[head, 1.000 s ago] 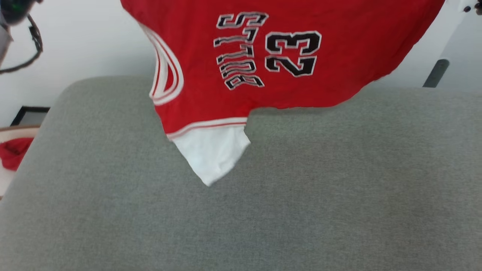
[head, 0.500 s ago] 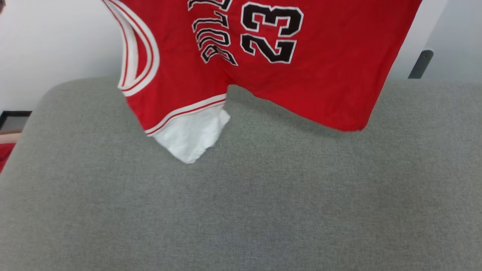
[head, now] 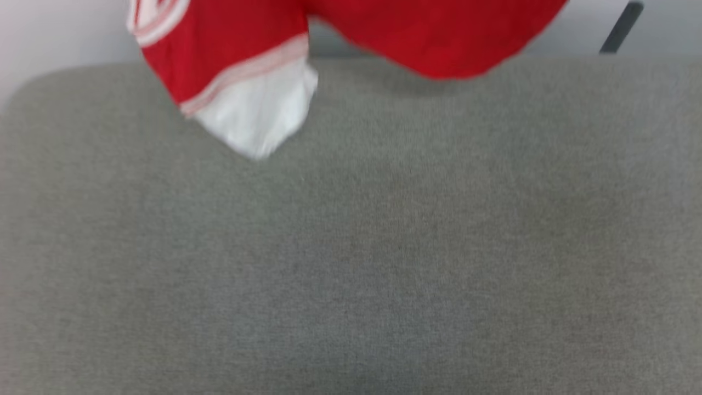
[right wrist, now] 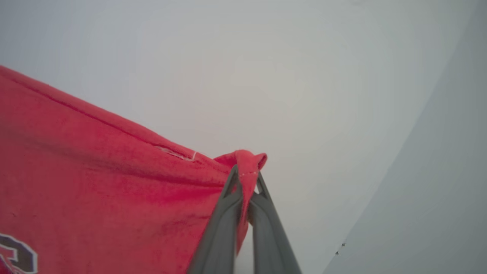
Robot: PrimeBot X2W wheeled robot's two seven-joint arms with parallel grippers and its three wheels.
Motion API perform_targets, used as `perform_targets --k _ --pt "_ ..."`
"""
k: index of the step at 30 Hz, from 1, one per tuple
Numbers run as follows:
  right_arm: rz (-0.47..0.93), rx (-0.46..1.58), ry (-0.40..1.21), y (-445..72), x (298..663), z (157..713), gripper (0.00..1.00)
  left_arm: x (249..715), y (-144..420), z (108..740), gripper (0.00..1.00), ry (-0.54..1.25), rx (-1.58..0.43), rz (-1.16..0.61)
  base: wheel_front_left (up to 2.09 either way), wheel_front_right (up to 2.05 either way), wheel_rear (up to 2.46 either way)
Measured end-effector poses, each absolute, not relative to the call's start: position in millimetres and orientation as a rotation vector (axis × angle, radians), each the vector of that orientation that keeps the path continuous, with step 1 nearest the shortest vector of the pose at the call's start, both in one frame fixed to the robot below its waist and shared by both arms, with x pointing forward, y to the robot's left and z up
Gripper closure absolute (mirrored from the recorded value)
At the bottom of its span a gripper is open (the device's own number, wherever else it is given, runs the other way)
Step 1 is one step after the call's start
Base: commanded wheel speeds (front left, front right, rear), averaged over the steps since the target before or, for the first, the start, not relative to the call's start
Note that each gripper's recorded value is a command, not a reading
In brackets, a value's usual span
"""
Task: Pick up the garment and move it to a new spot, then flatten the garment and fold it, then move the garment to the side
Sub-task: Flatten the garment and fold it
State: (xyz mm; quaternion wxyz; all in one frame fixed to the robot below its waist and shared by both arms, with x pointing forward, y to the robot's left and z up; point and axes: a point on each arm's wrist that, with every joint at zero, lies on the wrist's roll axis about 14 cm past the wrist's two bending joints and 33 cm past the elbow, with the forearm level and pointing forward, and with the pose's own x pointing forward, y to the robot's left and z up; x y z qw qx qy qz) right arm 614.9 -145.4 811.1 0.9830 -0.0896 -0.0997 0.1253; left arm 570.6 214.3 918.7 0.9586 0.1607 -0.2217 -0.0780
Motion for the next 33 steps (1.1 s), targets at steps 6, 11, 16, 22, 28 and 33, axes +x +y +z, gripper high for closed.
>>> perform_targets --k 6,11,16,22,28,33 --pt "0.234 -0.19 -0.294 -150 648 800 1.0 605 212 919 1.0 -0.52 0.306 -0.153 0.0 0.0 0.0" --pt "0.236 -0.209 -0.355 -146 678 769 1.0 640 204 901 1.0 -0.566 0.322 -0.169 0.0 0.0 0.0" --pt "0.216 -0.235 -0.324 -154 704 722 1.0 677 196 865 1.0 -0.559 0.28 -0.194 0.0 0.0 0.0" --pt "0.189 -0.258 -0.391 -167 731 714 1.0 707 165 847 1.0 -0.601 0.206 -0.271 0.0 0.0 0.0" --pt "0.213 -0.225 -0.268 -154 760 614 1.0 756 164 742 1.0 -0.448 0.175 -0.288 0.0 0.0 0.0" --pt "0.237 -0.209 -0.153 -141 771 536 1.0 779 160 649 1.0 -0.299 0.176 -0.305 0.0 0.0 0.0"
